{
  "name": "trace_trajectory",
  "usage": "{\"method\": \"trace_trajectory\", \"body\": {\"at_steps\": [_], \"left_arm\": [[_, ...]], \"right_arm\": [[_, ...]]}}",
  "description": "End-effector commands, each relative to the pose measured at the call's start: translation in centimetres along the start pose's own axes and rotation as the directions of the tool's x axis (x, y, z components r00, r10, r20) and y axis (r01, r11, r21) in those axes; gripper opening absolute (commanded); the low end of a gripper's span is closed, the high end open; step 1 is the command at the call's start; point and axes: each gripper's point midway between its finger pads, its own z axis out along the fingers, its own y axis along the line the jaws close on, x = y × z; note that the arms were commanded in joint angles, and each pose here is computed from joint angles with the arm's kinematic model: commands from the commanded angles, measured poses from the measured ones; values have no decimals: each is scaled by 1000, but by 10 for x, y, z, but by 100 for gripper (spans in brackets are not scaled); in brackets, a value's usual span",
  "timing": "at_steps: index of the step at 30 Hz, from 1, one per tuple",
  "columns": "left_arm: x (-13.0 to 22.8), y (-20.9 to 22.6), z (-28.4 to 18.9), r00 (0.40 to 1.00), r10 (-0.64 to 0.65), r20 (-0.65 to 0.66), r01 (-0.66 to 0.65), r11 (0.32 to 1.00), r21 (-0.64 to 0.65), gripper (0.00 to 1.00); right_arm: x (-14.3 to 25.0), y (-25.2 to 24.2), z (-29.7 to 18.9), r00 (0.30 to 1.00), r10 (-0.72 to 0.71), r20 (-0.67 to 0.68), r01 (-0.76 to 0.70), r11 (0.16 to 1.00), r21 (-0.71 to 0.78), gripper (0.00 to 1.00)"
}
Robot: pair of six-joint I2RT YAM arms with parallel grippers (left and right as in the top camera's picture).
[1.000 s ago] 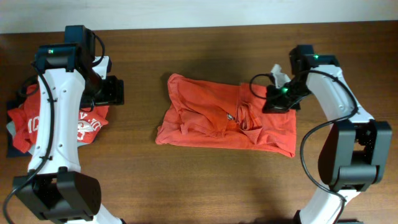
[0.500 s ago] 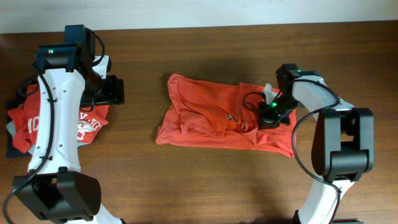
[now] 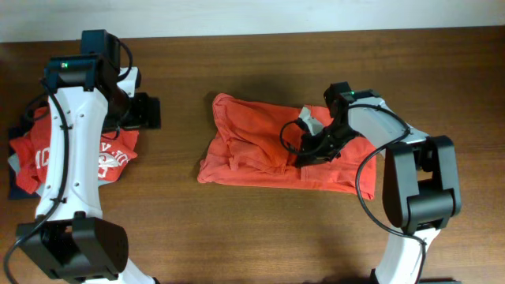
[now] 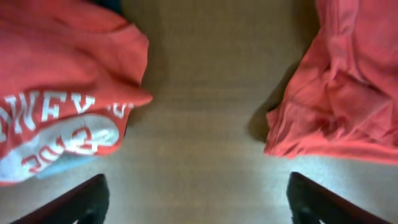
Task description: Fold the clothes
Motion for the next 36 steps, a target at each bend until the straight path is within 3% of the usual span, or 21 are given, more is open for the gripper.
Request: {"method": "trace_trajectory", "body": {"at_steps": [1,5,10,12,17,21,36], "left_arm": [[-8,-28,3,996,73,50,-80,984,162,95],[-5,-55,34,991,123,51,-133,938,321,95],[14,-95,98,989,145,8,-130,858,497,99],[18,-105,112,987,160,4,-138,840,525,99],[32,-135,155,969,238,-63,-168,825,539,99],[41,-148,184,966,215,-141,-107,836,538,99],[42,-143,189,967,203,-155,-91,840,535,99]], "right_arm": [[-32,40,-57,973,-127,192,142,988,-65,11],[-45,62,-107,932,-171,319,185,983,-11,14],[-47,49,-170,887,-22,461,-52,988,146,35],[-45,45,-178,877,-9,480,-72,986,150,36],[-39,37,-180,881,24,473,-105,984,145,36],[-36,37,-179,886,32,462,-110,983,144,36],[-30,27,-178,893,48,447,-148,970,191,37]]}}
